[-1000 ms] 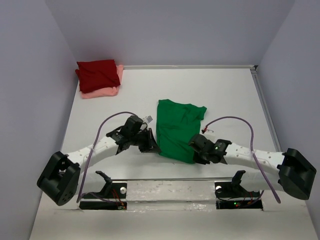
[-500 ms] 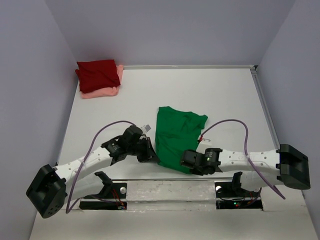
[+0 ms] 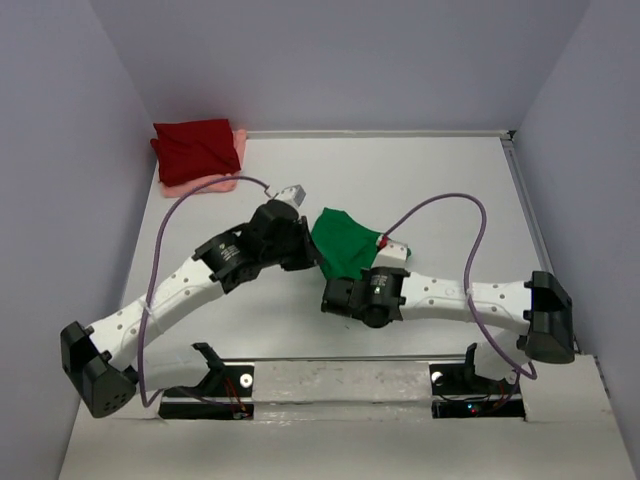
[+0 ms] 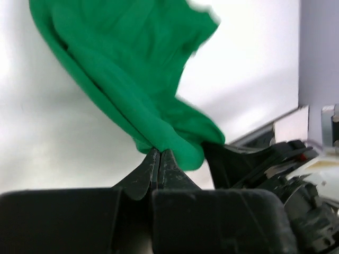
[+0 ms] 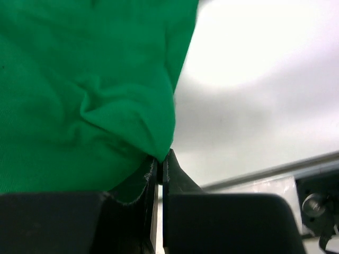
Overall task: Fold and stack the t-shirts
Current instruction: Fold the long partially folded tshirt into a neat square
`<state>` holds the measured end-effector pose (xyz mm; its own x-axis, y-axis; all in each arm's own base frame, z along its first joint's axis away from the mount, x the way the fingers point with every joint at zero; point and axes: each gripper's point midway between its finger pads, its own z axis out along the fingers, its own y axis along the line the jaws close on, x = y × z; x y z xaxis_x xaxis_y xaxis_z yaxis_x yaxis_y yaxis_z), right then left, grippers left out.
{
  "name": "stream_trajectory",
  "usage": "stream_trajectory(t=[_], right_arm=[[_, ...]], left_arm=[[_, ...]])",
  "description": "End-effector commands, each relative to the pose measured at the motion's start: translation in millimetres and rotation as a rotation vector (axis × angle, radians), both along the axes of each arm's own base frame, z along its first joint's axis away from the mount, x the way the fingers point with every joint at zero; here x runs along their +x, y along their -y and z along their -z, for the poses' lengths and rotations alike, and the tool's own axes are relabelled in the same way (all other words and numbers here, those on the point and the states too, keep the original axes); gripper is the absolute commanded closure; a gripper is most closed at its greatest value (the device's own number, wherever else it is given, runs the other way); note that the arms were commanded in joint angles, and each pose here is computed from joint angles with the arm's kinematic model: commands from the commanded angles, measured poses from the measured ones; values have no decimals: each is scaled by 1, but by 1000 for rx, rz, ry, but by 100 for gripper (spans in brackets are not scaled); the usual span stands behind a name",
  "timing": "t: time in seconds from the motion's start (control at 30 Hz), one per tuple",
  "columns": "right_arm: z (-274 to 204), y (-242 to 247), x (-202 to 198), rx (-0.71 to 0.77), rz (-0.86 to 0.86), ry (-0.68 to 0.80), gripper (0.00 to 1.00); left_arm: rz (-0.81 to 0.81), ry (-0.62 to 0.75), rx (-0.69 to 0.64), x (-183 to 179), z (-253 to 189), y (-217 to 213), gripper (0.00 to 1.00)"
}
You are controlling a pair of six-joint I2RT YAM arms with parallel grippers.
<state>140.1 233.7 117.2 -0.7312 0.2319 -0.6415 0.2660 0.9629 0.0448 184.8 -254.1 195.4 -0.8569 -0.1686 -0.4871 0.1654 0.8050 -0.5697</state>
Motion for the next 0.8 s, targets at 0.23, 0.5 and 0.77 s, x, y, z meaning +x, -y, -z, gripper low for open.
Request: stream_trajectory(t=[0.23, 0.5, 0.77], right_arm=[[-103, 71, 149, -202, -28, 207, 100], [-59, 74, 163, -217, -87, 78, 100], [-24, 71, 199, -195, -113, 0, 100]], left_arm=[[57, 233, 166, 108, -57, 45, 100], [73, 128, 206, 177, 7, 51, 100], [92, 102, 207, 212, 23, 62, 100]])
